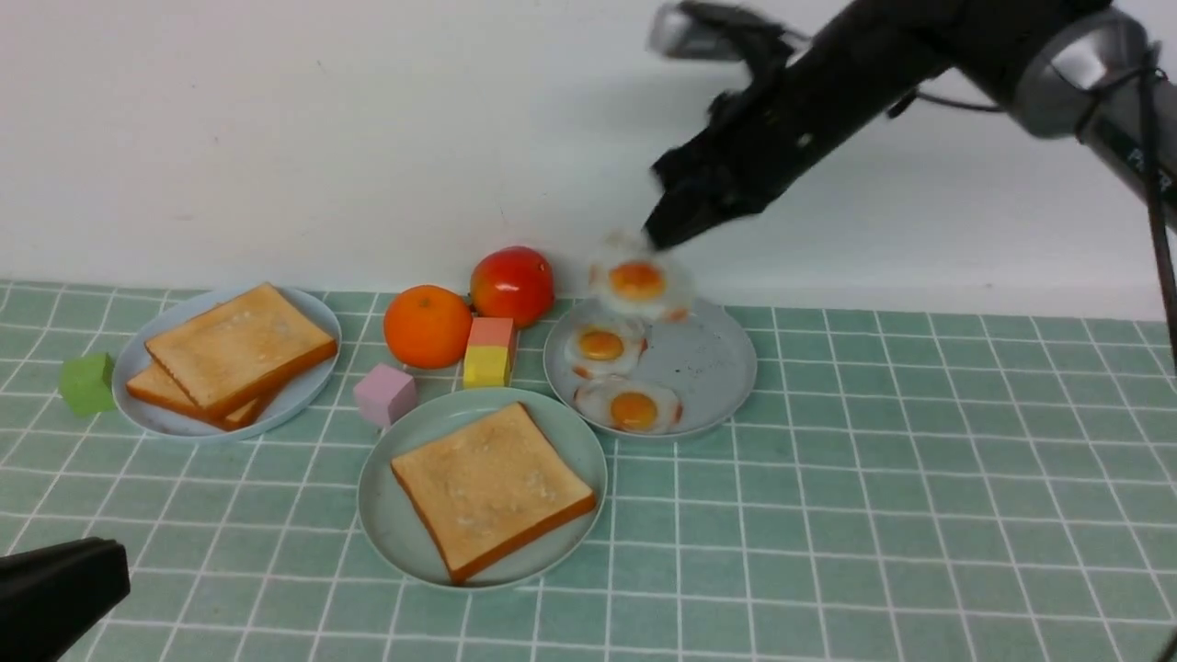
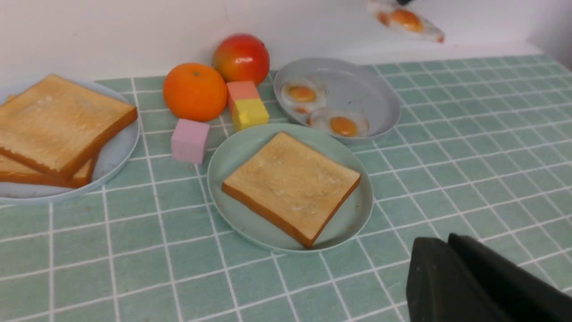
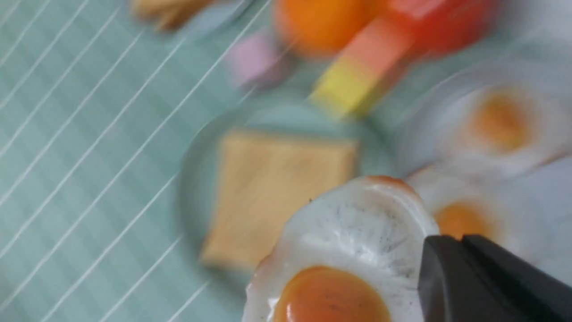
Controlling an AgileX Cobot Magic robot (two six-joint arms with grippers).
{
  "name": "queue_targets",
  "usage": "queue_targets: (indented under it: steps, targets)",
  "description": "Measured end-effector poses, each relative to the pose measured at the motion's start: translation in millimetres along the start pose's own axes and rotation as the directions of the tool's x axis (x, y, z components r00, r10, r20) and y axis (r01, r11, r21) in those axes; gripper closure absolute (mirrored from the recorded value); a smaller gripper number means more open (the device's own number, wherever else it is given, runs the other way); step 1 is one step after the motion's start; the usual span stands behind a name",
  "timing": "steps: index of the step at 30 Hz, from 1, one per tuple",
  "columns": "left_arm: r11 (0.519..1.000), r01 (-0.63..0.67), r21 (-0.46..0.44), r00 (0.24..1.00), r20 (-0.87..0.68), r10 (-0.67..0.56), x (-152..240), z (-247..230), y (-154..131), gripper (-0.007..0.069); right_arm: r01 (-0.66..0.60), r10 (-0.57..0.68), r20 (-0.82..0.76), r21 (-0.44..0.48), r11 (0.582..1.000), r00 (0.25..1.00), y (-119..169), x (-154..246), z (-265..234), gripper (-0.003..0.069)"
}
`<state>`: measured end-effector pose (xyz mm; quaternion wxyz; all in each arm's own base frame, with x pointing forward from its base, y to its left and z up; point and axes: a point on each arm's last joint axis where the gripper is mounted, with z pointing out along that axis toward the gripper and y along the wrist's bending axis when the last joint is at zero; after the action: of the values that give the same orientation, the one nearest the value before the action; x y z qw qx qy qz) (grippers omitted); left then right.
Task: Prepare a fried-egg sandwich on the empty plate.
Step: Use the right arm to place the fried egg on the slice of bread in the middle, then use the left arm to grab a slice of bread
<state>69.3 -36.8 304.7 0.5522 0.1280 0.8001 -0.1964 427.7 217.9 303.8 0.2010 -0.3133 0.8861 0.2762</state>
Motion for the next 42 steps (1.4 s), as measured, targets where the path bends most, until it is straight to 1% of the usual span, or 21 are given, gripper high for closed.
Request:
queue_targets:
  steps: [2, 3, 4, 7, 11, 15, 17, 20, 21, 23, 24, 25, 27, 29, 32, 33, 34, 35, 36, 38, 42]
  targets:
    - [1.0, -0.017, -0.004, 1.0, -0.006, 0.017, 1, 0, 0, 0.0589, 0.003, -0.006, -0.089, -0.039, 0.999, 0.996, 23, 16, 30, 0.0638]
    - [1.0, -0.017, -0.004, 1.0, -0.007, 0.017, 1, 0, 0, 0.059, 0.008, -0.012, -0.092, -0.043, 0.999, 0.996, 26, 16, 31, 0.0638]
    - [1.0, -0.028, -0.005, 1.0, -0.009, 0.028, 1, 0, 0, 0.0608, 0.008, -0.013, -0.109, -0.049, 0.999, 0.994, 39, 26, 57, 0.0638]
    - [0.999, -0.04, -0.006, 0.999, -0.009, 0.04, 1, 0, 1, 0.0638, -0.009, 0.008, -0.065, -0.023, 1.0, 0.998, 50, 33, 94, 0.0638]
    - [0.999, -0.041, -0.006, 0.999, -0.009, 0.041, 1, 0, 1, 0.0638, -0.083, 0.082, 0.033, 0.023, 0.996, 0.996, 39, 30, 119, 0.0636]
    - [0.999, -0.041, -0.009, 0.999, -0.016, 0.041, 1, 0, 1, 0.0638, -0.147, 0.144, 0.06, 0.045, 0.988, 0.988, 26, 34, 135, 0.0615]
    - [0.999, -0.041, -0.011, 0.999, -0.022, 0.041, 2, 0, 1, 0.0638, -0.178, 0.175, 0.055, 0.05, 0.983, 0.983, 23, 36, 141, 0.0584]
    - [0.999, -0.041, -0.014, 0.999, -0.027, 0.041, 2, 0, 1, 0.0638, -0.195, 0.193, 0.044, 0.054, 0.979, 0.98, 21, 39, 145, 0.0487]
    - [0.999, -0.041, -0.014, 0.999, -0.027, 0.041, 2, 0, 1, 0.0638, -0.194, 0.192, 0.041, 0.06, 0.979, 0.981, 20, 40, 146, 0.0424]
    - [0.999, -0.041, -0.014, 0.999, -0.027, 0.041, 2, 0, 1, 0.0638, -0.187, 0.185, 0.039, 0.066, 0.98, 0.982, 19, 40, 145, 0.0356]
    - [0.999, -0.041, -0.014, 0.999, -0.027, 0.041, 2, 0, 1, 0.0638, -0.182, 0.18, 0.038, 0.071, 0.981, 0.983, 19, 40, 145, 0.0293]
    - [0.999, -0.041, -0.014, 0.999, -0.027, 0.041, 2, 0, 1, 0.0638, -0.178, 0.176, 0.036, 0.074, 0.981, 0.984, 19, 40, 145, 0.0253]
    - [0.999, -0.035, -0.015, 0.999, -0.029, 0.035, 3, 0, 1, 0.0638, -0.173, 0.172, 0.024, 0.071, 0.982, 0.985, 20, 40, 142, 0.0211]
    - [1.0, -0.019, -0.017, 0.999, -0.037, 0.019, 4, 0, 2, 0.0638, -0.151, 0.152, -0.008, 0.065, 0.986, 0.988, 27, 38, 131, 0.0197]
    - [1.0, -0.01, -0.027, 0.998, -0.063, 0.009, 7, 2, 3, 0.0638, -0.105, 0.108, -0.044, 0.063, 0.992, 0.993, 40, 34, 104, 0.023]
    - [0.999, -0.008, -0.039, 0.995, -0.097, 0.004, 9, 4, 3, 0.0638, -0.064, 0.069, -0.07, 0.069, 0.996, 0.995, 51, 31, 79, 0.0274]
    - [0.999, -0.007, -0.045, 0.994, -0.114, 0.002, 10, 6, 3, 0.0638, -0.047, 0.053, -0.08, 0.079, 0.996, 0.995, 53, 31, 72, 0.0288]
    - [0.998, -0.002, -0.061, 0.987, -0.158, -0.007, 13, 10, 4, 0.0638, -0.01, 0.021, -0.117, 0.098, 0.995, 0.993, 64, 31, 43, 0.0354]
    - [0.997, 0.003, -0.073, 0.981, -0.193, -0.017, 15, 15, 4, 0.0638, 0.006, 0.009, -0.127, 0.121, 0.993, 0.992, 72, 31, 22, 0.0397]
    - [0.996, 0.015, -0.092, 0.966, -0.255, -0.038, 18, 25, 3, 0.0638, 0.025, -0.006, -0.106, 0.184, 0.983, 0.994, 87, 31, -25, 0.0489]
    - [0.992, 0.011, -0.123, 0.934, -0.353, -0.054, 22, 49, 1, 0.0638, 0.007, -0.002, -0.018, 0.257, 0.966, 1.0, 105, 34, -80, 0.0593]
